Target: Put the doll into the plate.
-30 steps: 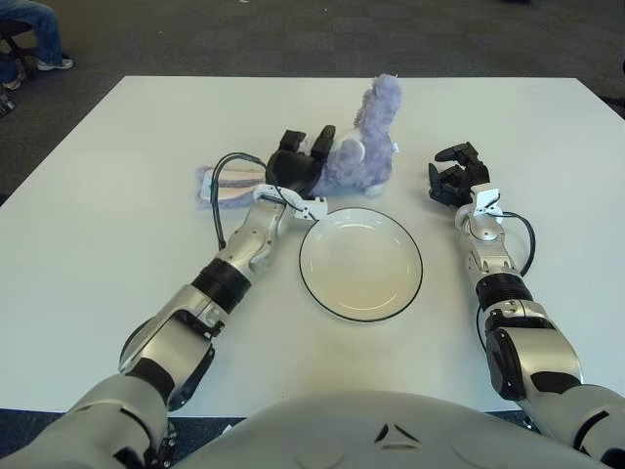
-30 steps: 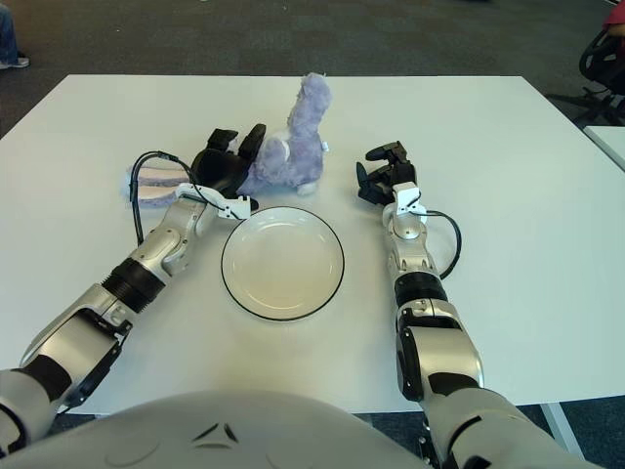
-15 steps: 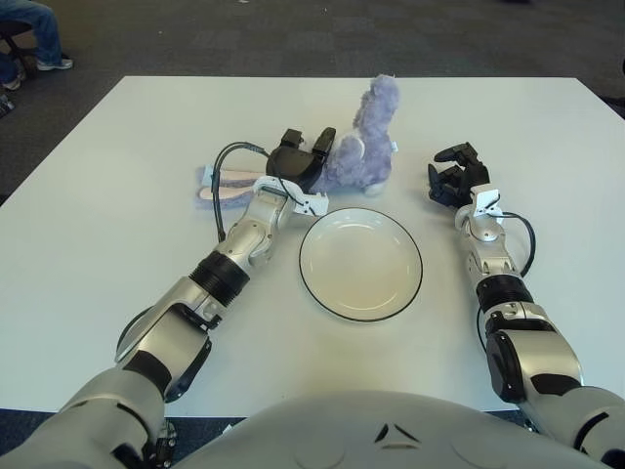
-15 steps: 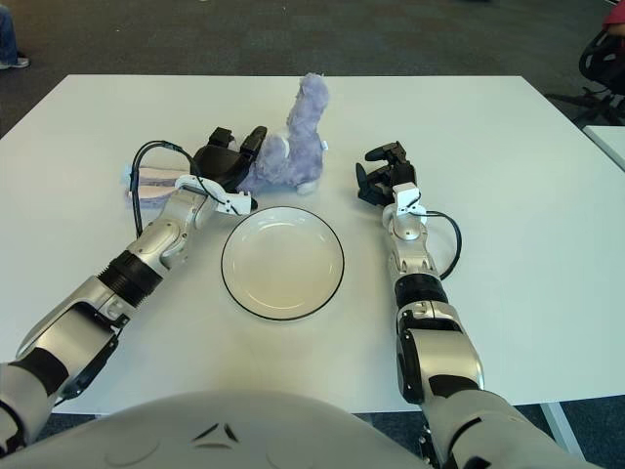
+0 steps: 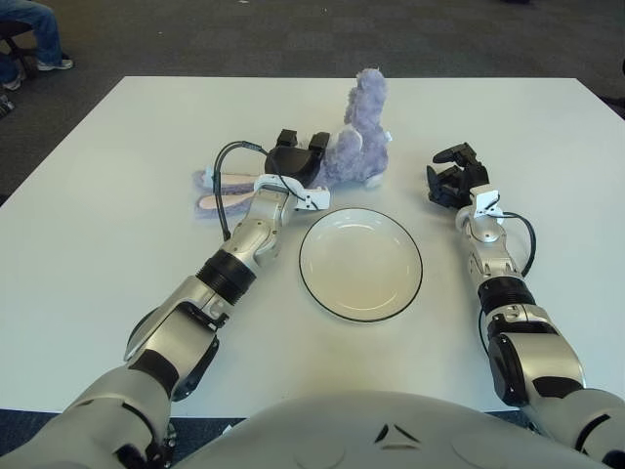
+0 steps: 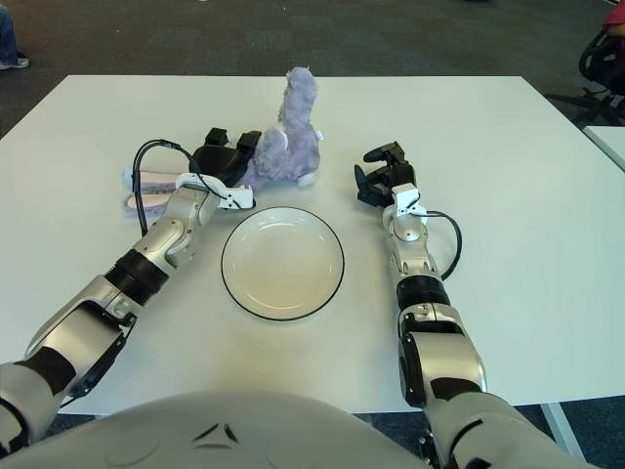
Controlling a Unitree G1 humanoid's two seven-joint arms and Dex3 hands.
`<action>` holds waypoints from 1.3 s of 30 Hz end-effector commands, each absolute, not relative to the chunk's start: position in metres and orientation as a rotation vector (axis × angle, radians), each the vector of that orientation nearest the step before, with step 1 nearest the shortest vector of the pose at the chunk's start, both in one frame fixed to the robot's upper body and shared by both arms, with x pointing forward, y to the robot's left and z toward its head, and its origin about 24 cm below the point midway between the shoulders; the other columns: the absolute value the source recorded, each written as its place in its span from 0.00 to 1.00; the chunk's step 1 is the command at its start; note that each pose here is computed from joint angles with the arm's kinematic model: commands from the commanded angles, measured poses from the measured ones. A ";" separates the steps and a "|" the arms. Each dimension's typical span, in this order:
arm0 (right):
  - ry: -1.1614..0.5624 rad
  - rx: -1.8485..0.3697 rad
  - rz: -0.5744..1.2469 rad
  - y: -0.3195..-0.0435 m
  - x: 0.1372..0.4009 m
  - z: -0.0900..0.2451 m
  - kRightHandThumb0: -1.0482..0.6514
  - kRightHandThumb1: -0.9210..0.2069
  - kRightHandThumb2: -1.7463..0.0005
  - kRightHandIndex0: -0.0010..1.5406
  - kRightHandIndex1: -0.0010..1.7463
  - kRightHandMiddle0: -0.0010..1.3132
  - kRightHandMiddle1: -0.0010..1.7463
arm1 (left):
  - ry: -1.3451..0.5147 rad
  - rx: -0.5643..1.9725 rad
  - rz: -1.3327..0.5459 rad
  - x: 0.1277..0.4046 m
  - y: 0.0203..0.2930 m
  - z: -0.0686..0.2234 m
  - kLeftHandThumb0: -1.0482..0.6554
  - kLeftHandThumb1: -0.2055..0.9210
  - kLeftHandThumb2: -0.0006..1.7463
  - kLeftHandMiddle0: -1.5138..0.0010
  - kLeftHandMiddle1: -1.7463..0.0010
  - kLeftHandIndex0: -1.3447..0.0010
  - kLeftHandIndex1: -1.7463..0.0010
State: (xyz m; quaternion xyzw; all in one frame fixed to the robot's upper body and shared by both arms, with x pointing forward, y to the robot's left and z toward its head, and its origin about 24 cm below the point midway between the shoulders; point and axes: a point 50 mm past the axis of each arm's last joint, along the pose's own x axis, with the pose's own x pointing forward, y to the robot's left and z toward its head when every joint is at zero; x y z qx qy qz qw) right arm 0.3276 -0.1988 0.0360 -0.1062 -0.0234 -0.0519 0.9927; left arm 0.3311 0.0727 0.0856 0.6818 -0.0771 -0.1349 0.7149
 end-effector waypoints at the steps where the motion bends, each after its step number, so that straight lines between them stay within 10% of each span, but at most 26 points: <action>1: 0.102 -0.238 -0.062 -0.197 0.313 0.005 0.61 0.34 0.44 0.36 0.91 0.21 0.95 | -0.070 1.512 -0.329 0.329 0.082 0.067 0.75 0.57 0.62 0.70 0.00 1.00 0.58; 21: 0.112 -0.271 -0.041 -0.199 0.312 0.004 0.61 0.29 0.49 0.35 0.90 0.20 0.94 | -0.090 1.478 -0.332 0.329 0.082 0.065 0.87 0.56 0.67 0.66 0.00 1.00 0.28; 39: 0.110 -0.290 -0.032 -0.200 0.312 0.003 0.61 0.28 0.51 0.36 0.87 0.21 0.94 | -0.075 1.505 -0.343 0.327 0.082 0.066 0.83 0.82 0.46 0.80 0.00 0.98 0.00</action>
